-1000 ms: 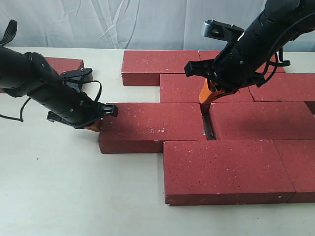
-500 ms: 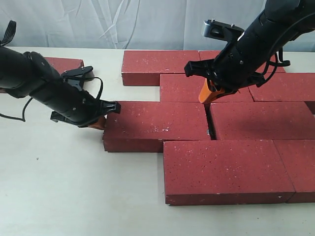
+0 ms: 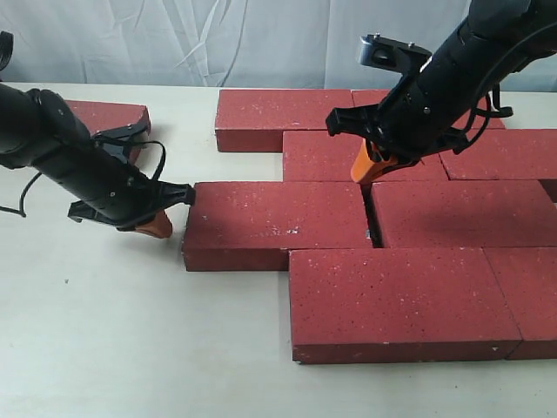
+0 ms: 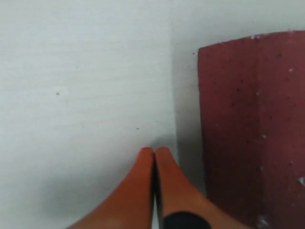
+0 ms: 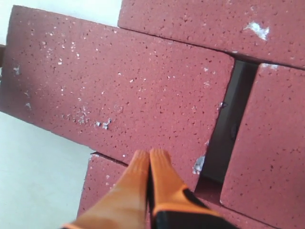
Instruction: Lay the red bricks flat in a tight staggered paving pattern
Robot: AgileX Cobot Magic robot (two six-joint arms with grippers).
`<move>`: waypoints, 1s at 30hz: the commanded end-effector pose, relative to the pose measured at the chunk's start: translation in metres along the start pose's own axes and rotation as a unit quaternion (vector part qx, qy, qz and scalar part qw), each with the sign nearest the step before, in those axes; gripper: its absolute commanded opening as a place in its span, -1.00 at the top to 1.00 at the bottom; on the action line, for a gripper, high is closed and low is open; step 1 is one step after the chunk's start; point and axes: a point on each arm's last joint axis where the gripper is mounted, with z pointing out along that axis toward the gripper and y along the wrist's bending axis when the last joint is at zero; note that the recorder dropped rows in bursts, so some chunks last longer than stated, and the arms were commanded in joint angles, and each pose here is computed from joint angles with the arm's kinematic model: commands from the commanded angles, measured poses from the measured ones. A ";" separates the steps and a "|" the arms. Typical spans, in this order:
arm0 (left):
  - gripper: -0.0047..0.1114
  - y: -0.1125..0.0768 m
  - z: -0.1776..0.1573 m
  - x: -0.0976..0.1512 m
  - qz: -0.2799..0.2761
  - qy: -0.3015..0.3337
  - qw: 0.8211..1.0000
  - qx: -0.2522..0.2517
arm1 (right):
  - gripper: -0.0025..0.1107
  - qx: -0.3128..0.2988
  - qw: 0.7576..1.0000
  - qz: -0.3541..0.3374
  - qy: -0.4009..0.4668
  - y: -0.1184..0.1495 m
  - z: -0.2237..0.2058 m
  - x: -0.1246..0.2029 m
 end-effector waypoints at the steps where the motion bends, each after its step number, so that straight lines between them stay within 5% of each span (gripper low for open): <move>1: 0.92 -0.012 0.001 0.000 0.007 0.003 1.000 0.011 | 0.97 -0.001 1.000 0.000 -0.012 0.000 -0.005 -0.002; 19: 0.92 -0.052 0.010 0.006 0.078 -0.013 0.996 0.037 | 0.97 -0.002 1.000 0.000 -0.009 0.000 -0.005 -0.001; 24: 0.92 -0.039 0.006 0.002 0.071 -0.010 0.997 0.028 | 0.97 -0.002 1.000 -0.001 -0.010 0.000 -0.005 -0.001; 30: 0.92 0.001 -0.009 -0.013 0.013 -0.026 0.999 0.017 | 0.97 -0.002 1.000 -0.002 -0.010 0.000 -0.005 -0.001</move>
